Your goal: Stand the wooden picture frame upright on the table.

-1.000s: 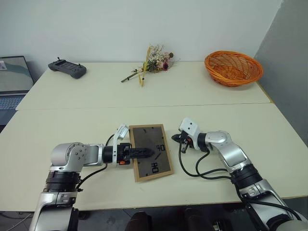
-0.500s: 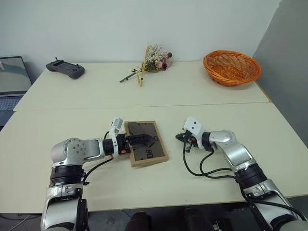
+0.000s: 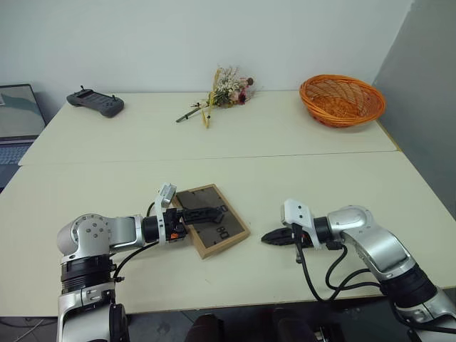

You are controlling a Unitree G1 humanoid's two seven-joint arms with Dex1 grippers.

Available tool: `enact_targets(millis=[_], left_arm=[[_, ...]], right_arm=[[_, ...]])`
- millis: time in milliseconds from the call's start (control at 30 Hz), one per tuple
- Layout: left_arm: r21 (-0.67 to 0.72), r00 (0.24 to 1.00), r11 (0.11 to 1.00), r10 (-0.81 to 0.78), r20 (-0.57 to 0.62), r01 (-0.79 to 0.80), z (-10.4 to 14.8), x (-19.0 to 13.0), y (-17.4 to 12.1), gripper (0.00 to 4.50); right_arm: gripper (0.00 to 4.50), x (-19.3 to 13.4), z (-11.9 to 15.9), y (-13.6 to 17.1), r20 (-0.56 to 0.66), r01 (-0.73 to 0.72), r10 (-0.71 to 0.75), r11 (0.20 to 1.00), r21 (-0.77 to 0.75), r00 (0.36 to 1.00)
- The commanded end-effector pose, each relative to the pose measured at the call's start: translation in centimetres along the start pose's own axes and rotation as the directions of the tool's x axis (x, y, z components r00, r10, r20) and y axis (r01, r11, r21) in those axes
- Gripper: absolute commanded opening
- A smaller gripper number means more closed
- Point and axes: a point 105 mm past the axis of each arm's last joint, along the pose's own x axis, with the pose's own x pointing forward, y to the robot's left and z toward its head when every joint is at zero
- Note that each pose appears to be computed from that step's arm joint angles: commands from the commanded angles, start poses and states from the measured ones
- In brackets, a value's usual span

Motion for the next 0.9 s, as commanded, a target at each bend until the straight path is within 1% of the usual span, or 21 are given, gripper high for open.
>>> enact_targets(millis=[33, 167, 300, 400, 600, 633, 733, 833, 900], left_arm=[[0.021, 1.000, 1.000, -0.018, 0.014, 0.017, 0.4, 0.0, -0.7, 4.49], [0.026, 1.000, 1.000, -0.013, 0.012, 0.013, 0.5, 0.1, -0.7, 4.49], [0.032, 1.000, 0.999, -0.015, 0.013, 0.015, 0.4, 0.0, -0.8, 4.49], [0.032, 1.000, 0.999, -0.008, 0.016, 0.008, 0.3, -0.3, -0.7, 4.49], [0.032, 1.000, 0.999, 0.000, 0.027, -0.001, 0.1, -0.7, -0.5, 4.49], [0.031, 0.999, 1.000, 0.002, 0.035, -0.003, 0.2, -0.7, -0.4, 4.49], [0.029, 0.999, 1.000, 0.005, 0.051, -0.007, 0.4, -0.9, -0.3, 4.49], [0.027, 0.996, 1.000, 0.011, 0.087, -0.013, 1.0, -1.2, -0.1, 3.99], [0.029, 0.996, 1.000, 0.005, 0.092, -0.008, 1.1, -1.3, -0.3, 3.51]], right_arm=[[0.00, 2.0, 1.8, -0.6, 0.049, -0.002, 0.004, 0.999, -0.034, 0.999], [0.00, 4.4, 2.1, -3.1, 0.064, 0.105, -0.103, 0.994, -0.037, 0.993], [0.00, 5.1, 3.4, -3.7, 0.117, 0.120, -0.115, 0.992, -0.039, 0.986], [0.00, 4.6, 3.5, -3.6, 0.125, 0.107, -0.102, 0.994, -0.033, 0.987], [0.00, 2.2, 2.0, -1.3, 0.089, -0.034, 0.033, 0.999, 0.007, 0.995], [0.00, 1.7, 1.6, -1.2, 0.076, -0.043, 0.042, 0.999, 0.009, 0.996], [0.00, 0.8, 0.6, -2.0, 0.028, -0.013, 0.013, 1.000, 0.002, 1.000], [0.00, -0.1, 0.6, -4.8, 0.025, 0.124, -0.124, 0.992, 0.013, 0.992], [0.00, -0.7, 1.0, -6.5, 0.044, 0.208, -0.209, 0.978, 0.032, 0.977]])
